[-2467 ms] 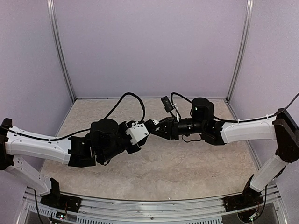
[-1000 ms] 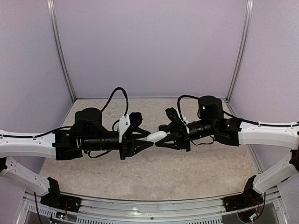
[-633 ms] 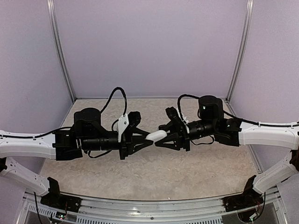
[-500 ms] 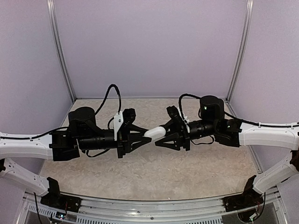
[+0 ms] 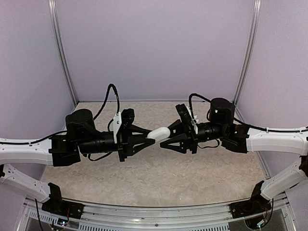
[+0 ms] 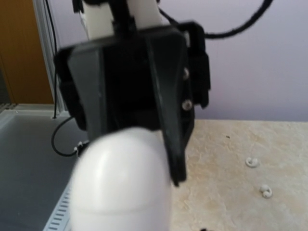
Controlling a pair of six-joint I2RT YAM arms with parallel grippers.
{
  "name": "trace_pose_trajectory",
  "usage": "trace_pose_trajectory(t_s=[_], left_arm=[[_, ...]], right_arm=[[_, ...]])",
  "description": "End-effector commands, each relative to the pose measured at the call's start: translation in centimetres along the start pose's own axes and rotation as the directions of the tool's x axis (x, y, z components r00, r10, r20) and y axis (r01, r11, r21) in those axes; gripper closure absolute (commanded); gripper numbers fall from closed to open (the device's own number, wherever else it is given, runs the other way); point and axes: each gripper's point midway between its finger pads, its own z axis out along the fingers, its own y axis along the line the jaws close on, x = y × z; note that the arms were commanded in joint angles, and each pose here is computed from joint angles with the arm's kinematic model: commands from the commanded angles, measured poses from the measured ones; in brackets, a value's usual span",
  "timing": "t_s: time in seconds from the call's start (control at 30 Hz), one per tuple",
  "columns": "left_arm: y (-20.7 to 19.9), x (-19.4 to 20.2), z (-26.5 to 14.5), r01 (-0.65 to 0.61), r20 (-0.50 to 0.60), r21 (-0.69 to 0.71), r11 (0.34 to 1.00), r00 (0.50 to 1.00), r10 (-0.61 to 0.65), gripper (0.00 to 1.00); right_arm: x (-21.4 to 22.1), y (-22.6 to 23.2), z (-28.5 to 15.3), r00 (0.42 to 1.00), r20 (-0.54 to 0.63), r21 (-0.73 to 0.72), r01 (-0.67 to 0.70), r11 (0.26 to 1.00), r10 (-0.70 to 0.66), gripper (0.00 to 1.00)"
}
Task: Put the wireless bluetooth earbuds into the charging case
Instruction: Pass from the left arm to the right
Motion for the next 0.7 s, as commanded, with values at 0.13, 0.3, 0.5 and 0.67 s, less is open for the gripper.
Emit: trace_pose_trajectory(t_s=[0.13, 0.3, 0.5, 0.67], left_arm=[[-0.05, -0.28, 0.15, 0.01, 0.032, 0.011, 1.0, 0.999, -0.01, 0.86], [0.33, -0.03, 0.23, 0.005, 0.025, -0.01, 1.0, 1.0, -0.004, 0.86], [0.51, 0.16, 0.37, 0.0, 0.019, -0.017, 1.0, 1.0, 0.001, 0.86], [0.58, 0.13, 0.48, -0.006, 0.018, -0.02, 1.0, 1.0, 0.006, 0.85]], right_arm=[[-1.82, 0.96, -0.46, 0.998, 0.068, -0.04, 0.017, 0.999, -0.014, 0.62], [-1.91, 1.09, -0.49, 0.997, 0.071, -0.048, 0.018, 0.999, -0.015, 0.64], [-1.67, 1.1, -0.39, 0.998, 0.068, -0.054, 0.011, 0.998, -0.008, 0.69], [-1.7, 1.08, -0.37, 0.998, 0.069, -0.053, 0.012, 0.999, -0.008, 0.77]])
